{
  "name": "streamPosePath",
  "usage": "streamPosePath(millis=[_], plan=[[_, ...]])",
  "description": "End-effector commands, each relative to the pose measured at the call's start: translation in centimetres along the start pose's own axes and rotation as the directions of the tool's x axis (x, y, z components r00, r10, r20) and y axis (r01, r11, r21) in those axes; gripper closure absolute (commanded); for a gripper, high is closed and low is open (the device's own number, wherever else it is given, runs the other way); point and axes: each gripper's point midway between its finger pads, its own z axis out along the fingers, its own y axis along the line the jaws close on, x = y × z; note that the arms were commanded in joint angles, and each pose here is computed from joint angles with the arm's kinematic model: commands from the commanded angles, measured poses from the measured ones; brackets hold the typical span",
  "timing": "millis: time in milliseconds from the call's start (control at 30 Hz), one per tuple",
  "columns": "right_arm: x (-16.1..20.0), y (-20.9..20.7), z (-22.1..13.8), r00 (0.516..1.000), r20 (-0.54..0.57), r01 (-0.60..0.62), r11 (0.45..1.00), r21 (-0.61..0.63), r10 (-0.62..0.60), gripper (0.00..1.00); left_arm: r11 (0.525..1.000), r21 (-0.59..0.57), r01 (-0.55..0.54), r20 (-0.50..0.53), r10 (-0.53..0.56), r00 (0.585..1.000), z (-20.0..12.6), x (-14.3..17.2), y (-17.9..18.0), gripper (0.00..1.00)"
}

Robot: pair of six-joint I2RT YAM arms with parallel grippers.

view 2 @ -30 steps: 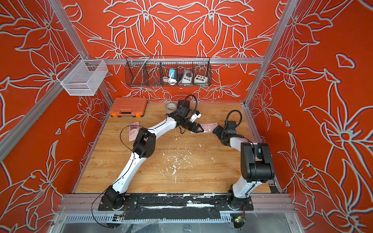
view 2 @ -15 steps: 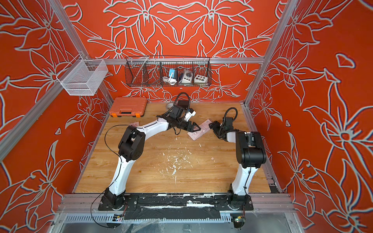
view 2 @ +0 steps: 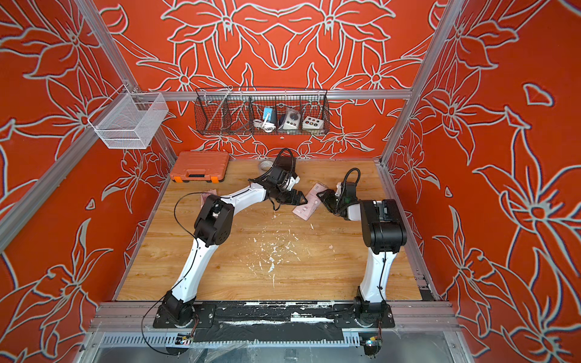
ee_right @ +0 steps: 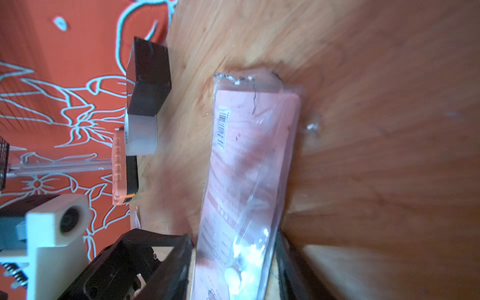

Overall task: Open the ruler set and take out the ruler
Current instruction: Pick up the ruler set bag from the center of the board.

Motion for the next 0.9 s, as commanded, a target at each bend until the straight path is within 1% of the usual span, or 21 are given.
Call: streamPosePath(millis=[0,67,133,200,233,267,333,400,467,500,567,600,700,767,800,833,867], plan=[[2.1,0.1,1.1,0.998,-0.062,-0.032,0.999,-0.036,0.029,0.54,0.998,0.026,0.057,-0.054,-0.056,0.997,0.6,2.7,0.3,0.29],[2.4,1.0,1.2,0.997,-0.071,-0.033,0.996,-0.083,0.027,0.61,0.997,0.05,0.062,-0.055,-0.059,0.997,0.6,3.2,0.1,0.39],[2.8,2.0,1.3,0.997,-0.079,-0.032,0.991,-0.127,0.022,0.66,0.996,0.055,0.064,-0.049,-0.061,0.997,0.5,3.5,0.1,0.4],[3.2,2.9,1.2,0.997,-0.081,-0.029,0.986,-0.164,0.016,0.73,0.996,0.063,0.062,-0.038,-0.06,0.997,0.2,3.7,-0.1,0.41],[3.5,3.2,1.1,0.997,-0.082,-0.025,0.984,-0.174,0.011,0.78,0.996,0.063,0.059,-0.03,-0.058,0.998,0.0,3.8,-0.1,0.44],[3.7,3.4,1.1,0.997,-0.083,-0.022,0.984,-0.177,0.007,0.81,0.996,0.068,0.052,-0.016,-0.051,0.999,-0.3,3.7,-0.2,0.45],[4.1,3.7,1.0,0.996,-0.084,-0.011,0.983,-0.184,-0.004,0.85,0.995,0.089,0.035,0.016,-0.037,0.999,-0.8,3.6,-0.7,0.45],[4.5,4.1,1.0,0.996,-0.09,0.0,0.982,-0.19,-0.018,0.87,0.994,0.103,0.047,0.034,-0.051,0.998,-1.1,3.6,-0.6,0.47],[5.1,4.1,1.1,0.994,-0.103,0.012,0.984,-0.179,-0.031,0.89,0.991,0.112,0.073,0.031,-0.077,0.997,-1.1,3.8,-0.3,0.53],[5.5,4.0,1.1,0.994,-0.108,0.014,0.985,-0.171,-0.033,0.89,0.99,0.118,0.08,0.03,-0.084,0.996,-1.1,3.8,-0.2,0.54],[6.1,3.9,1.2,0.992,-0.118,0.013,0.985,-0.169,-0.034,0.98,0.989,0.115,0.097,0.032,-0.101,0.994,-1.3,4.1,0.2,0.55],[6.3,4.0,1.2,0.992,-0.121,0.013,0.985,-0.174,-0.034,1.0,0.989,0.11,0.102,0.036,-0.107,0.994,-1.5,4.2,0.4,0.56],[6.8,4.4,0.5,0.992,-0.123,0.004,0.981,-0.195,-0.029,1.0,0.985,0.107,0.134,0.083,-0.143,0.986,-3.1,4.2,1.1,0.54],[6.9,4.6,-0.1,0.993,-0.115,0.004,0.981,-0.193,-0.026,1.0,0.978,0.125,0.166,0.151,-0.184,0.971,-5.5,3.7,1.5,0.49],[6.8,5.0,-0.4,0.994,-0.108,0.011,0.98,-0.198,-0.033,1.0,0.976,0.133,0.173,0.189,-0.196,0.962,-6.8,3.4,1.5,0.47],[6.9,5.4,-0.7,0.993,-0.109,0.017,0.979,-0.204,-0.04,1.0,0.975,0.135,0.176,0.232,-0.204,0.951,-8.3,3.1,1.7,0.42],[6.8,6.0,-1.1,0.992,-0.113,0.023,0.977,-0.211,-0.048,1.0,0.974,0.13,0.185,0.272,-0.214,0.938,-9.9,2.8,1.9,0.3]])
